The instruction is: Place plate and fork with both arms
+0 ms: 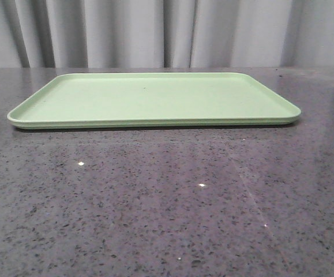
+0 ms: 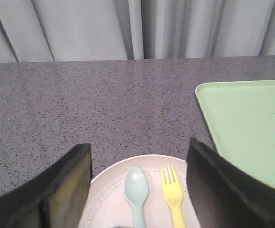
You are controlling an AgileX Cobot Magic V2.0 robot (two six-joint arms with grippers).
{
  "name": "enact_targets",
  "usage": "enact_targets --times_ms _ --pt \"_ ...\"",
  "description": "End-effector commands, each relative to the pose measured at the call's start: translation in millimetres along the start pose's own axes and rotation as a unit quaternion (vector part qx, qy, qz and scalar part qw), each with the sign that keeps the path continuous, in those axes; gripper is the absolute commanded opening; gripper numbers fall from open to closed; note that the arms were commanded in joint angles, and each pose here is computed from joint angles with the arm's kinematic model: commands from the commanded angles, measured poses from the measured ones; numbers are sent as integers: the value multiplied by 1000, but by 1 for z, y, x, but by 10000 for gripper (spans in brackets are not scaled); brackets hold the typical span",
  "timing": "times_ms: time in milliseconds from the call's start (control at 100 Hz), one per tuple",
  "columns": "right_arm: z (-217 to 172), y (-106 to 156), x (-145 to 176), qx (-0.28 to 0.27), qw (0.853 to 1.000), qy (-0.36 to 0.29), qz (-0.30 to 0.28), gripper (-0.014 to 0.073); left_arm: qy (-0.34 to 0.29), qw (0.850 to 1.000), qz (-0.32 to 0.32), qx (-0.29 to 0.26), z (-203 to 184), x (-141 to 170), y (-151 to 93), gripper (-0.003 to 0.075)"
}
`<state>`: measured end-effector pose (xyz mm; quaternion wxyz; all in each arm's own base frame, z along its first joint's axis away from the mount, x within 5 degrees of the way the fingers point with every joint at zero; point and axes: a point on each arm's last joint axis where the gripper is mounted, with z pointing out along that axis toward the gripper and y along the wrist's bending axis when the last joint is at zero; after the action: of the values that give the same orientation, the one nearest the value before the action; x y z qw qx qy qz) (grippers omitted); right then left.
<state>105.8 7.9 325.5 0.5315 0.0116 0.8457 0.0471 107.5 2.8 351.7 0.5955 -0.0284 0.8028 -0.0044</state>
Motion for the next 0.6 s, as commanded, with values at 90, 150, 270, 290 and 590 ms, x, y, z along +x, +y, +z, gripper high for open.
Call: enact_targets --times_ms 90,150,270,290,590 --pt "-4 2 -15 -5 999 -38 1 391 -50 999 -3 2 -4 -17 -1 427" --pt "-4 2 -14 -5 999 -37 2 391 -40 999 -3 2 -4 -16 -1 421" --pt "-4 2 -14 -5 999 -37 2 391 -9 1000 2 -6 -5 -13 1 420" --pt "-4 2 -14 -5 999 -37 2 391 -3 1000 5 -9 -6 -13 1 420" --pt "-4 2 -14 -5 999 -37 2 391 60 992 9 -106 4 -33 22 420"
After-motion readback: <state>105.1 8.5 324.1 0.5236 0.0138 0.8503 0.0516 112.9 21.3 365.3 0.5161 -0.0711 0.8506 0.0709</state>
